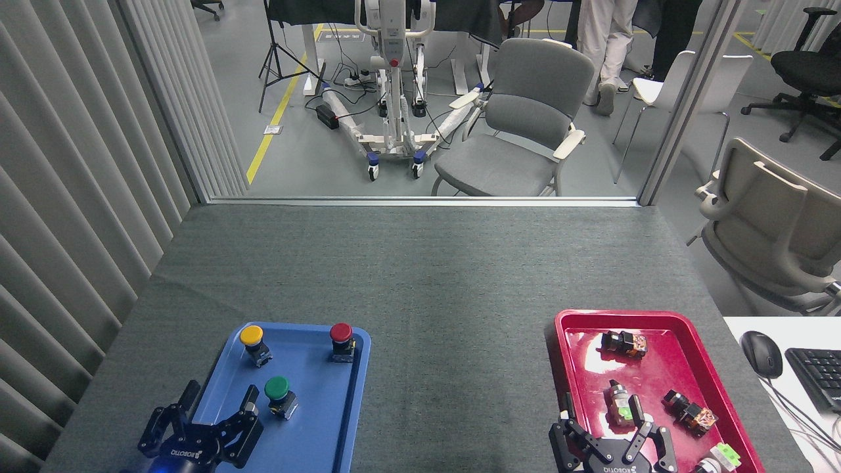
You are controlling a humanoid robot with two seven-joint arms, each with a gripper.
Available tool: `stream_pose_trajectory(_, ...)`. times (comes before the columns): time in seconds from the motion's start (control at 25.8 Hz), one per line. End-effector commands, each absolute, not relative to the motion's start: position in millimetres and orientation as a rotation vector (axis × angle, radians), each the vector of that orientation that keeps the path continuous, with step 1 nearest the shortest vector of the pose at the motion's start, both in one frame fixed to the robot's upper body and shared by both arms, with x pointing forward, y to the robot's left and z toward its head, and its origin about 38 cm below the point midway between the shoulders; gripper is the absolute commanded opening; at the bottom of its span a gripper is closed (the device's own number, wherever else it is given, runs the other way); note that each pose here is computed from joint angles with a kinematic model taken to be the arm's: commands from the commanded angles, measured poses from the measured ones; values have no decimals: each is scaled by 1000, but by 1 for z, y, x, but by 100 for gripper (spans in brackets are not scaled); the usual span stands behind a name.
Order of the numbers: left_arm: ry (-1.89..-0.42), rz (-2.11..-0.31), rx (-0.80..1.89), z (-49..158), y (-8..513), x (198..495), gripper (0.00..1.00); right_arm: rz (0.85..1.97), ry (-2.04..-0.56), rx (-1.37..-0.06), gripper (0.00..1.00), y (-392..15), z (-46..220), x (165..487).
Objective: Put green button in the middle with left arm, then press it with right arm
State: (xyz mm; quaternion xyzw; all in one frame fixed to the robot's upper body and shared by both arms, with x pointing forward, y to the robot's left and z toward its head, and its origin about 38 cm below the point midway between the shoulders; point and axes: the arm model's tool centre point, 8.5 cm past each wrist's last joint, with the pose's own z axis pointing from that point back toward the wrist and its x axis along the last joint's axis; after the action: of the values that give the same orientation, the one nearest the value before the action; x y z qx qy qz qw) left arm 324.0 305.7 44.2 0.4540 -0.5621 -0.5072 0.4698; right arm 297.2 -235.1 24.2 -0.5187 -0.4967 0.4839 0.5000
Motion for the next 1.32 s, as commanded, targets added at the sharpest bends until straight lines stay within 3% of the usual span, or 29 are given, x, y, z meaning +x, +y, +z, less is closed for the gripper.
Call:
stream_pose_trajectory(0.0, -1374, -1243, 1108, 42, 306, 323, 100, 1177, -1230, -1256, 100, -234, 26, 297)
stream_pose_trajectory(0.93, -1363, -1240, 1114, 43, 308, 326, 100, 1165, -1229, -1252, 100, -231, 26, 298)
stream_pose_trajectory(1.12, -1341, -1264, 1084, 32, 308, 324, 100, 1167, -1227, -1256, 100, -231, 26, 298)
stream_pose_trajectory(1.28, -1235, -1487, 1048, -4, 297, 328, 99, 1167, -1228, -1258, 100, -231, 27, 299)
